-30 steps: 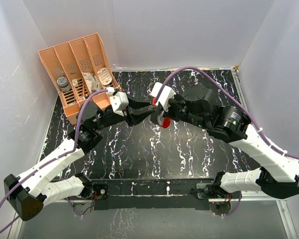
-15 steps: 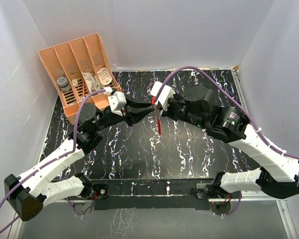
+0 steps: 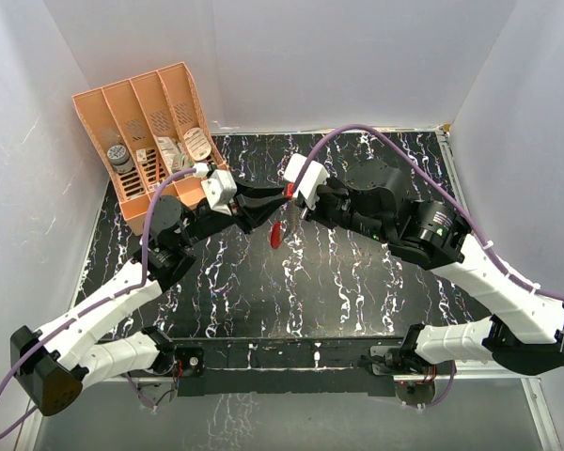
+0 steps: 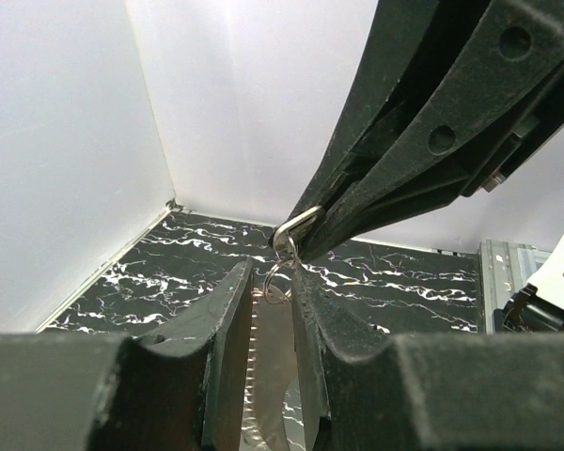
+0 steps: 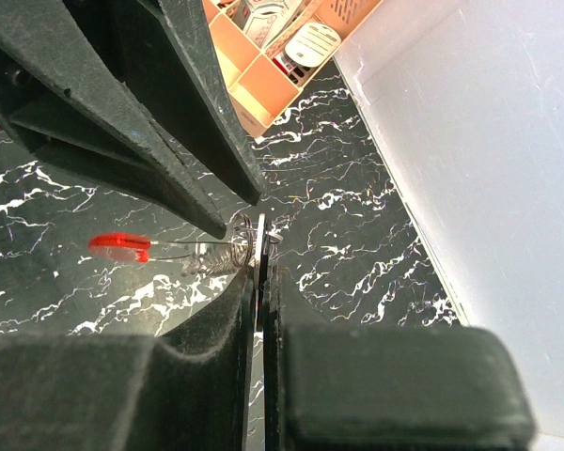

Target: Remove the keys from the keyring

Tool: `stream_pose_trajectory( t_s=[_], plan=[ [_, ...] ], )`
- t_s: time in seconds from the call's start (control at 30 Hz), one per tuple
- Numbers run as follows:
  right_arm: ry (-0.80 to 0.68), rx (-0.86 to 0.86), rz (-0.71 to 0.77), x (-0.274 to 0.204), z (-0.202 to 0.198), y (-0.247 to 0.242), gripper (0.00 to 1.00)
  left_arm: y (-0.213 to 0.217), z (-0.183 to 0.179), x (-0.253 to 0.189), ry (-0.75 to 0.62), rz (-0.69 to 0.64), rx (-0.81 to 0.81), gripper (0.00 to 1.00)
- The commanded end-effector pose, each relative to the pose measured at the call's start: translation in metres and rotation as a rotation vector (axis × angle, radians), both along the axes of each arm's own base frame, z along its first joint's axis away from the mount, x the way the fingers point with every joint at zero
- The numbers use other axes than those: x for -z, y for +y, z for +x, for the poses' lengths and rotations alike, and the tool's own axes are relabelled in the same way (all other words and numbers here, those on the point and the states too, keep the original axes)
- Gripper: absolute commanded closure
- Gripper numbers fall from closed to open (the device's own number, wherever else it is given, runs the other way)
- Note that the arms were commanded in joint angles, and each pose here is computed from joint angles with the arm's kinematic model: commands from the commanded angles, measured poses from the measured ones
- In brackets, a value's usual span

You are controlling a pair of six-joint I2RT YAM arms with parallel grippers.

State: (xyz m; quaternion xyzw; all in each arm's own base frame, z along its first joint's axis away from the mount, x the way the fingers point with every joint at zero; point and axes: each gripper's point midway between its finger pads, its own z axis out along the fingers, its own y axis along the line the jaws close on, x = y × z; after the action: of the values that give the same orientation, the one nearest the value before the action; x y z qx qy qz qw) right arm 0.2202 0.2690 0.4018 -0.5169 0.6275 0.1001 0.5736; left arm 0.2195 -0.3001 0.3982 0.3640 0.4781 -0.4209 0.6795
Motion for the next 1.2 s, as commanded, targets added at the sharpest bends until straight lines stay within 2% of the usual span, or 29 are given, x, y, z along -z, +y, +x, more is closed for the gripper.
stream_pose_trajectory(
  t_s=[0.0, 0.43, 0.97, 1.07, 1.17],
  plan=[
    [-0.05, -0.015, 0.099, -0.027, -0.001, 0.006, 1.0, 0.0, 0.004, -0.013, -0.048, -0.031, -0.015, 0.78],
    [-0.049, -0.022, 0.101, -0.025, -0.001, 0.008, 1.0, -0.002, 0.007, -0.008, -0.04, -0.033, -0.018, 0.78],
    [-0.047, -0.035, 0.114, -0.026, -0.002, 0.012, 1.0, -0.011, 0.001, -0.003, -0.017, -0.067, 0.057, 0.78],
    [-0.046, -0.04, 0.114, -0.025, -0.002, 0.013, 1.0, -0.012, 0.002, -0.002, -0.015, -0.072, 0.054, 0.82],
    [-0.044, -0.039, 0.113, -0.024, -0.002, 0.013, 1.0, -0.01, 0.003, -0.007, -0.026, -0.095, 0.045, 0.9]
  ],
)
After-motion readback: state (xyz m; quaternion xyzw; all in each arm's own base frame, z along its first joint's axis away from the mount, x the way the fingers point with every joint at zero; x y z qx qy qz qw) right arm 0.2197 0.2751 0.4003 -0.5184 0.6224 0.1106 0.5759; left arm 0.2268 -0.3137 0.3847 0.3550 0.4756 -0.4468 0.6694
